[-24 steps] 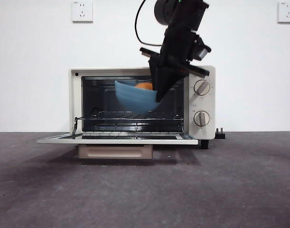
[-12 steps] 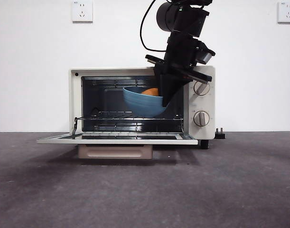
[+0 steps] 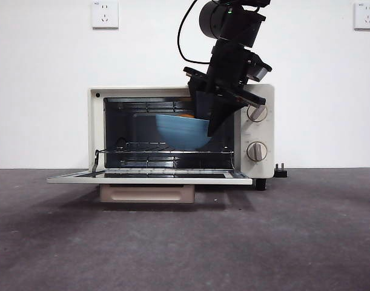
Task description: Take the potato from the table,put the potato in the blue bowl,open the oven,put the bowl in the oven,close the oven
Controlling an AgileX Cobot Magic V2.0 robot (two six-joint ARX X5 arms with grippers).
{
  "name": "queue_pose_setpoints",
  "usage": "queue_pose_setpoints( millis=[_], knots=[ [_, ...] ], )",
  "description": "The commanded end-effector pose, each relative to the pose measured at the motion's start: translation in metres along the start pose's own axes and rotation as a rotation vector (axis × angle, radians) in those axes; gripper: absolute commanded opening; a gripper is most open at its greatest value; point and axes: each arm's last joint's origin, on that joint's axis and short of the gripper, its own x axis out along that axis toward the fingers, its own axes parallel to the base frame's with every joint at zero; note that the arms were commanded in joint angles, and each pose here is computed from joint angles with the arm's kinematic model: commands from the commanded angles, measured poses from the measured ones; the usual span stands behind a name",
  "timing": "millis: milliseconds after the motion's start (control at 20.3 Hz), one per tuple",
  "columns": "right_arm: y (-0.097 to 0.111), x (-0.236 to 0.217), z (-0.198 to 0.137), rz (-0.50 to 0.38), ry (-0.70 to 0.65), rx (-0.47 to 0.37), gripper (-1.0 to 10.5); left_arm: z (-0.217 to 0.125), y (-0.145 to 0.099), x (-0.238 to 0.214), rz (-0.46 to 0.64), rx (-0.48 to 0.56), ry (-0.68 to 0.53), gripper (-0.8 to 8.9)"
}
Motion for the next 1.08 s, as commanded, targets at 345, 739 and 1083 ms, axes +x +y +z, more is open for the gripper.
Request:
queue_pose_setpoints(
  millis=[345, 739, 1083],
  knots=[
    [0.003, -0.011, -0.001, 0.029, -0.017, -0.026, 2.0, -0.001, 0.0, 0.0, -0.001, 0.008, 0.007, -0.07],
    [0.017, -0.04, 0.0, 0.092, -0.042, -0.094, 2.0, -0.001, 0.0, 0.0, 0.0, 0.007, 0.01, -0.07],
    [0.031, -0.113, -0.007, 0.093, -0.141, -0.513, 1.9, 0.003, 0.003, 0.001, 0.104, 0.031, -0.015, -0.08]
  ],
)
